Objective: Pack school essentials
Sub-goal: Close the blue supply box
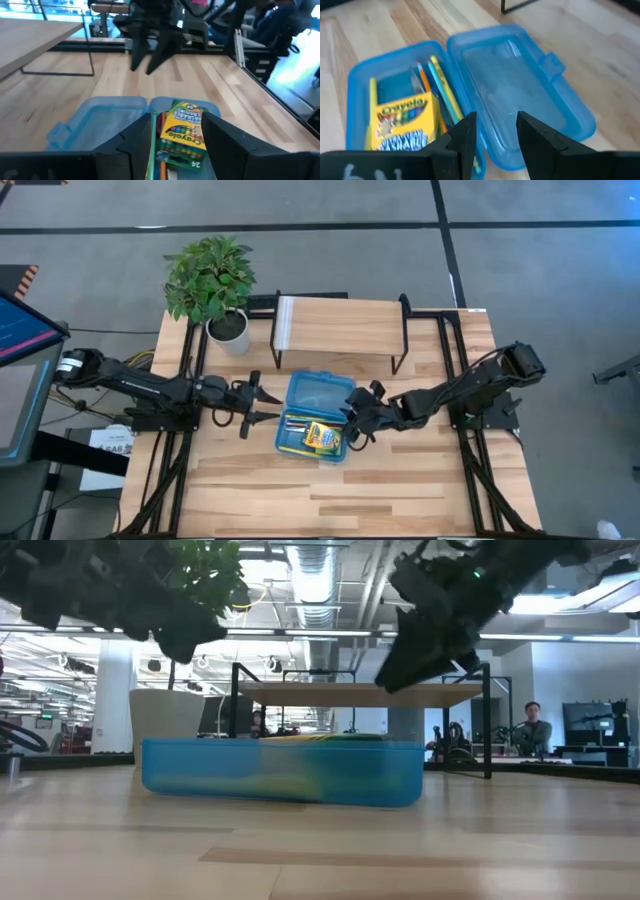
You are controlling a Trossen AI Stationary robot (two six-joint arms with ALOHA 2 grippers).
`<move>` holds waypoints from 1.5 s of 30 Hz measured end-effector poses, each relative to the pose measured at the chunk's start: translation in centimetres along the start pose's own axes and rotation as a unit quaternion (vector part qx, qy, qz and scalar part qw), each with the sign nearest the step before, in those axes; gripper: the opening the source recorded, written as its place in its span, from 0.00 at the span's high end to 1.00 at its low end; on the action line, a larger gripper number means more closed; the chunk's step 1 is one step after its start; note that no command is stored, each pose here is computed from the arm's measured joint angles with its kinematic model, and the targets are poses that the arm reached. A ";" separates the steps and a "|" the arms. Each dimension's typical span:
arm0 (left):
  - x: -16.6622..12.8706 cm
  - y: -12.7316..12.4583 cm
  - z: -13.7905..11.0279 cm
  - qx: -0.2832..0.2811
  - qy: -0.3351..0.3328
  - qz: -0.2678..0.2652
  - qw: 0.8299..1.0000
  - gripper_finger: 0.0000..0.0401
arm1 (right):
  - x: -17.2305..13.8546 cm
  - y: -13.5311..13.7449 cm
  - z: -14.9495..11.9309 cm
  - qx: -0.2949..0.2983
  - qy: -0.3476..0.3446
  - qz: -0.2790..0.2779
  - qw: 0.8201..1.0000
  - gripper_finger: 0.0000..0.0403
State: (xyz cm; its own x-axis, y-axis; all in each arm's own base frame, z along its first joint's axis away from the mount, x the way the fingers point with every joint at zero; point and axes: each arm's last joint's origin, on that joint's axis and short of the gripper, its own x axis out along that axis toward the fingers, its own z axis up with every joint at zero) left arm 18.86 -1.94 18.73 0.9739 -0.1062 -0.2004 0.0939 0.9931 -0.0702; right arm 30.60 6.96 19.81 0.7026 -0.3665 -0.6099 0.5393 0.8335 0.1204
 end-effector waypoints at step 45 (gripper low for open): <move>-2.1 5.8 -4.6 -0.137 0.074 0.187 0.970 0.60 | 2.8 -7.0 -3.1 0.165 0.012 0.028 0.986 0.62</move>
State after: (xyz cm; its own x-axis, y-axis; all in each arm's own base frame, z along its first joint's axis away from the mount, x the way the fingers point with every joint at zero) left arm 16.45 3.80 14.28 0.8875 0.2320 -0.3982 -0.3374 0.9157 -0.2184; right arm 27.32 1.35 14.80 0.7267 -0.3109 -0.6126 0.6241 0.6713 0.3997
